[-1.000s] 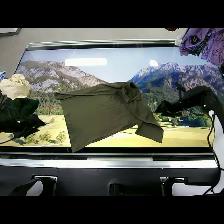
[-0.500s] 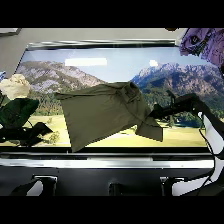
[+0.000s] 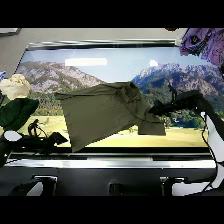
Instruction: Fold the clothes and pants, and hang the long-sleeved shirts on hangers.
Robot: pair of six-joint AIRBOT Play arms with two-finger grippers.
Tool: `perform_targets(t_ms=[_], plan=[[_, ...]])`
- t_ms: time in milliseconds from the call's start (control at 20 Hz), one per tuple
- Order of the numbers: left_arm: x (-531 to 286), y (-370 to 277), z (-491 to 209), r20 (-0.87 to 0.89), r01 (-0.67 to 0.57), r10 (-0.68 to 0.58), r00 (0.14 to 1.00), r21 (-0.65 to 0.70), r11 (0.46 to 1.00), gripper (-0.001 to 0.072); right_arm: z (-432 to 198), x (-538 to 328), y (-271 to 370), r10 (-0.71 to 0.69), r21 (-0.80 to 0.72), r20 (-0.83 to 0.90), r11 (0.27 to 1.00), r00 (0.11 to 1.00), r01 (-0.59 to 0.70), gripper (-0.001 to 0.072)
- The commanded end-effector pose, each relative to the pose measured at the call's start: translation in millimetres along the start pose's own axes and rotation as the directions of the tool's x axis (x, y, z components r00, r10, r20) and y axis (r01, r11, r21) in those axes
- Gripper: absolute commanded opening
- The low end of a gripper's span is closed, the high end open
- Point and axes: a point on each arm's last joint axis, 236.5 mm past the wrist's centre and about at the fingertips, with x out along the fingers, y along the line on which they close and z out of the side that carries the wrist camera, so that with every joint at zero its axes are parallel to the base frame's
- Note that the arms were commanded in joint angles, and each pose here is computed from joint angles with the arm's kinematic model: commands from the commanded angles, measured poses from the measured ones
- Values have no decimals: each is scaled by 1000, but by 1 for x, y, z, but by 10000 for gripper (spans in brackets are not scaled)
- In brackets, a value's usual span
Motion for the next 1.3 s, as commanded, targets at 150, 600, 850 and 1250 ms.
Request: perform_targets(t_ms=[150, 600, 850, 1250], plan=[[46, -20, -17, -77, 16, -14, 997, 29, 999, 663, -3, -13, 16, 17, 3, 4, 1000, 1000, -17, 28], [-19, -123, 82, 174, 77, -133, 976, 294, 953, 13, 32, -91, 87, 57, -148, 254, 989, 965, -20, 27], [-236, -246, 142, 560, -155, -240, 793, 566, 810, 13, 57, -276, 232, 175, -431, 647, 887, 742, 167, 27], [-472, -298, 0, 759, -271, -517, 396, 634, 724, 13, -122, -482, 352, 317, -412, 908, 796, 274, 444, 27]])
